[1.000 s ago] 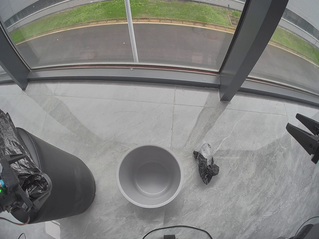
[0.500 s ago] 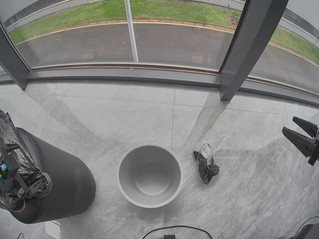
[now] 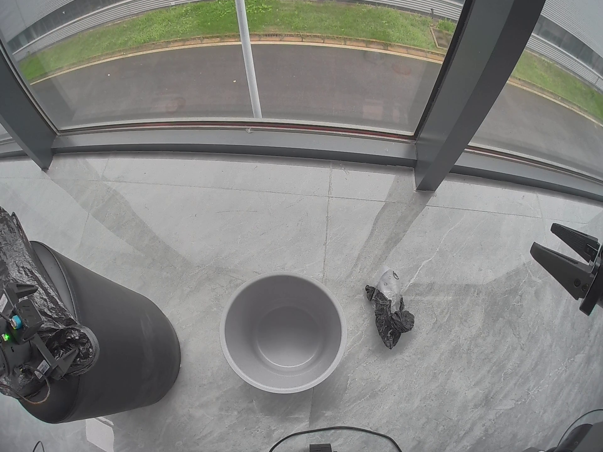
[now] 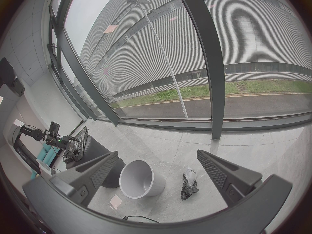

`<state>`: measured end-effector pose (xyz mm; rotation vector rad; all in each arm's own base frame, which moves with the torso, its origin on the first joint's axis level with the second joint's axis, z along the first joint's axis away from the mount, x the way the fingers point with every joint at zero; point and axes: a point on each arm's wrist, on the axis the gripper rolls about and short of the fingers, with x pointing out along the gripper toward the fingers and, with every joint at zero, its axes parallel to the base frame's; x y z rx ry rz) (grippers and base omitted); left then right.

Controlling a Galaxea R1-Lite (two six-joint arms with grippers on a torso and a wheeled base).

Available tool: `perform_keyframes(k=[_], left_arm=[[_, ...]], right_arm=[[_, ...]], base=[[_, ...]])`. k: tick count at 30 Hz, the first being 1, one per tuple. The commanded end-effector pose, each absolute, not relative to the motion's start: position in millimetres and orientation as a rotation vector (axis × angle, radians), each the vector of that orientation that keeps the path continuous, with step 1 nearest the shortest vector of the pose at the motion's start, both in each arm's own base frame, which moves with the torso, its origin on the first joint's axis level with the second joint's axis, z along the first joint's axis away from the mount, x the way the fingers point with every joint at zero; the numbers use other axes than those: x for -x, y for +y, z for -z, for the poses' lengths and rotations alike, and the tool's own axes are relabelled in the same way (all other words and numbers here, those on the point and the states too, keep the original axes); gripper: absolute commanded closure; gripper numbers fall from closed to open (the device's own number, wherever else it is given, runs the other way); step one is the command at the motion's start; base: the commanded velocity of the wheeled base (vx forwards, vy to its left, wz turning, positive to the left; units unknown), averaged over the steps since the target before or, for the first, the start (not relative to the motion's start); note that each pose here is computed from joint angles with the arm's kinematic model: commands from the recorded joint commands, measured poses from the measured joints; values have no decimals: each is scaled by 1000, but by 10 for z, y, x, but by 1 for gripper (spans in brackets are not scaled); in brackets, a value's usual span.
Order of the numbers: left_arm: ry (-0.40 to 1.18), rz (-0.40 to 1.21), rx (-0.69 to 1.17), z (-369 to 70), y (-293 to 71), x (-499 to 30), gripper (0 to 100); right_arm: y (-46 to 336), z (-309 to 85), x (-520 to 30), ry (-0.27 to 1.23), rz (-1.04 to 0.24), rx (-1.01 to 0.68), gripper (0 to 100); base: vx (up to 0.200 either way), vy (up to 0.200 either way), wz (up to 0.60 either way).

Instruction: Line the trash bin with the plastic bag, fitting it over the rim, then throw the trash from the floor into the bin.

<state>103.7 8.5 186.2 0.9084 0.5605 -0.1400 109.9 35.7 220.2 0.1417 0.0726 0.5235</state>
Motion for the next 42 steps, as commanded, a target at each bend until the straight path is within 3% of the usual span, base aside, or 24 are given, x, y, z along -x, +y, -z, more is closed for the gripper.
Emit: perform_keyframes(k=[1, 20, 21, 35, 38, 42], left_arm=[[592, 155, -904, -1815, 92, -1124, 0], [568, 145, -907, -1764, 111, -1388, 0], [570, 148, -906, -1760, 111, -1393, 100], [554, 139, -894, -1782, 111, -1408, 100], [448, 129, -851, -1908, 83, -1377, 100], [188, 116, -638, -2321, -44, -1350, 100]], right_arm=[[359, -2193, -1103, 77, -524, -141, 0], [361, -2182, -1113, 85, -523, -141, 0], [360, -2185, -1109, 82, -523, -142, 0], [360, -2190, -1106, 80, -524, -141, 0], [361, -2188, -1110, 81, -524, -139, 0], [360, -2255, -1119, 57, -519, -139, 0]], base=[[0, 0, 0], [0, 0, 0], [0, 0, 0], [0, 0, 0], [0, 0, 0], [0, 0, 0]])
